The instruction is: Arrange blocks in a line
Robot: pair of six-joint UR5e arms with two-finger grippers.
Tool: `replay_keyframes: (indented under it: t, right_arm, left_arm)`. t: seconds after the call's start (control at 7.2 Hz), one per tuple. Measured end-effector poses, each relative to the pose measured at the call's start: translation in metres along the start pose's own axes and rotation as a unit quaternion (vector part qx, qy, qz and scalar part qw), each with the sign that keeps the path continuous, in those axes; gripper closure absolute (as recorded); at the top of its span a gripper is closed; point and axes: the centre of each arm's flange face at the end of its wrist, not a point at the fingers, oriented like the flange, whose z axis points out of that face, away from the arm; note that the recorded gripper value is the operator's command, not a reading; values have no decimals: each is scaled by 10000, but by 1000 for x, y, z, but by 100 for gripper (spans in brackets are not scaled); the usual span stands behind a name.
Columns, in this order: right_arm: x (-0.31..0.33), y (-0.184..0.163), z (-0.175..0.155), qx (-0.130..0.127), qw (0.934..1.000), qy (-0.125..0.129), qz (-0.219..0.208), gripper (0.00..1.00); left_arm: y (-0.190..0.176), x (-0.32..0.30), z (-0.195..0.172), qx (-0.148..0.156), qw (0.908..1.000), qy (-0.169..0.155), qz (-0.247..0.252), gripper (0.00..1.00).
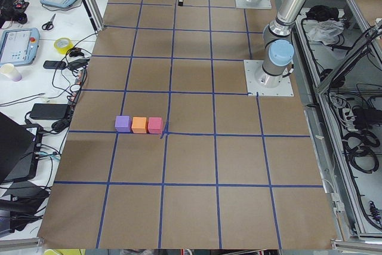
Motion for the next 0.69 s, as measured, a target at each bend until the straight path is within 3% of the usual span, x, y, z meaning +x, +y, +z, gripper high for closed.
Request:
replay_keyframes:
  t: [0.28,0.69]
  right_arm:
    - [0,-1,-5,40,9999,-11,151,0]
    - [11,-4,-15,112,9994,-61,313,0]
  left_arm:
    - [1,-2,1,-44,9999,-45,-104,0]
    - [-1,-3,-1,-57,9986,168,-488,0]
